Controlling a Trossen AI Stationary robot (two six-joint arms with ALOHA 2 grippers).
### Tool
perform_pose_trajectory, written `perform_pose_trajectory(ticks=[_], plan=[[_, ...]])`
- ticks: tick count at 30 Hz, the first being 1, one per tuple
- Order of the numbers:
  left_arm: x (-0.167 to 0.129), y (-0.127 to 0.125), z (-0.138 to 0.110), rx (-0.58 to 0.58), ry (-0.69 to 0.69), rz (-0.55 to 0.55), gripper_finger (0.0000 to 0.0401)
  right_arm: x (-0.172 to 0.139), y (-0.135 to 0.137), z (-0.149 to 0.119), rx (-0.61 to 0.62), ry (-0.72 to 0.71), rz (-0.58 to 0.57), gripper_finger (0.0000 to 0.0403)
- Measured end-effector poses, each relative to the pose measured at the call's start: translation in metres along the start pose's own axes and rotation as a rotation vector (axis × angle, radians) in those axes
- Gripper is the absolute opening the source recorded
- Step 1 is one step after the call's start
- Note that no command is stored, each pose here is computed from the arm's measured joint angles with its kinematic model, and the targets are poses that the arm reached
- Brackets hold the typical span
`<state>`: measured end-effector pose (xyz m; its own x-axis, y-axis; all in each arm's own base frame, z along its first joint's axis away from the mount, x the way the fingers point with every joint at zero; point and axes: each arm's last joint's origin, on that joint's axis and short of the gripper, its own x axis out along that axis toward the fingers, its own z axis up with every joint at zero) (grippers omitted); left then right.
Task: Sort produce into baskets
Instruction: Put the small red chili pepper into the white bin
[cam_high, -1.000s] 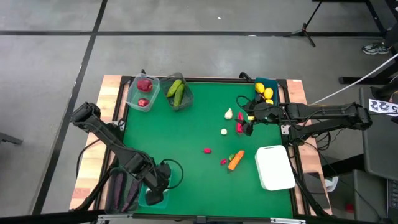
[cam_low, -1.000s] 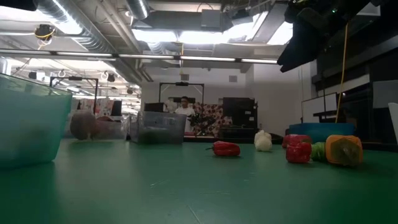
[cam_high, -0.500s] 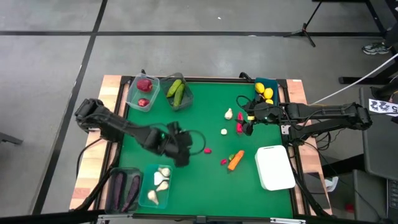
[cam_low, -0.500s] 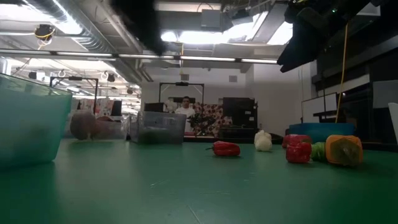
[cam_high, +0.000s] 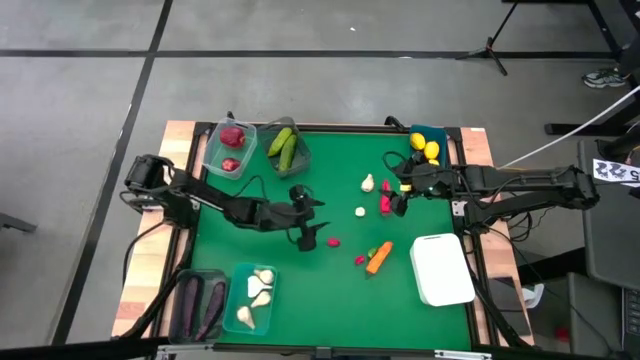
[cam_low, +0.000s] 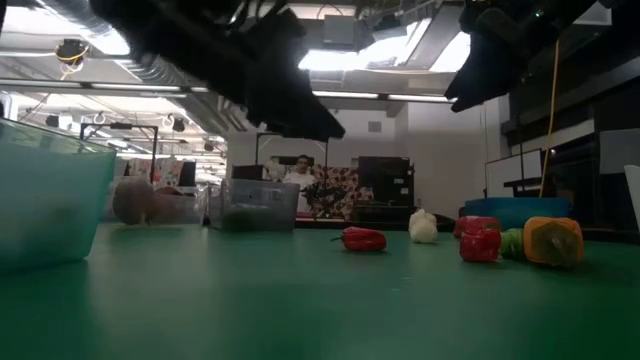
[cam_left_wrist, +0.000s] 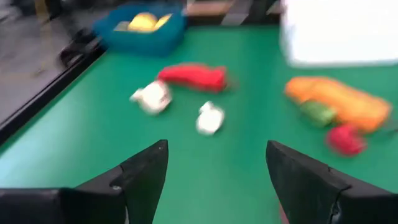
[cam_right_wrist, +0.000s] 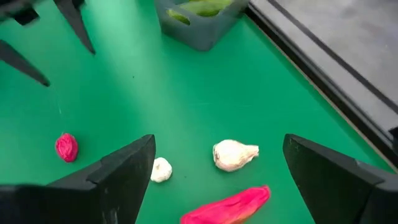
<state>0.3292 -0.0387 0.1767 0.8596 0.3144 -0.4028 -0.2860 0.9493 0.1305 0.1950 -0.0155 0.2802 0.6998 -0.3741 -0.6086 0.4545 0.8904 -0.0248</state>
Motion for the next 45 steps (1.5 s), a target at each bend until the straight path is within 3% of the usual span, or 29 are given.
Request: perform_pose_trajectory(ticks=[4, 9, 16, 21, 27, 40, 45], plan=[[0.003, 0.008, -0.012, -0.054, -0.105, -0.060, 0.0267, -0.004, -0.002, 0.001, 0.000, -0.023, -0.007, 0.0351], [0.022, 0.005, -0.012, -0.008, -0.092, -0.046, 0.0266, -0.007, -0.003, 0.003, 0.008, -0.048, -0.021, 0.0351], [0.058, -0.013, -0.023, 0.055, 0.105, -0.080, 0.0266, -0.008, -0.003, 0.003, 0.012, -0.056, -0.016, 0.0351], [0.056, -0.024, -0.013, 0.051, 0.092, -0.113, 0.0266, -0.008, -0.002, 0.003, 0.011, -0.052, -0.004, 0.0351], [0.065, -0.029, -0.038, -0.059, 0.214, -0.175, 0.0266, -0.008, -0.002, 0.003, 0.010, -0.048, 0.004, 0.0351], [0.066, -0.030, -0.036, -0.061, 0.192, -0.226, 0.0266, -0.008, -0.002, 0.002, 0.013, -0.041, 0.010, 0.0351], [0.065, -0.034, -0.039, -0.140, 0.222, -0.237, 0.0266, -0.008, -0.002, 0.002, 0.015, -0.041, 0.009, 0.0351]])
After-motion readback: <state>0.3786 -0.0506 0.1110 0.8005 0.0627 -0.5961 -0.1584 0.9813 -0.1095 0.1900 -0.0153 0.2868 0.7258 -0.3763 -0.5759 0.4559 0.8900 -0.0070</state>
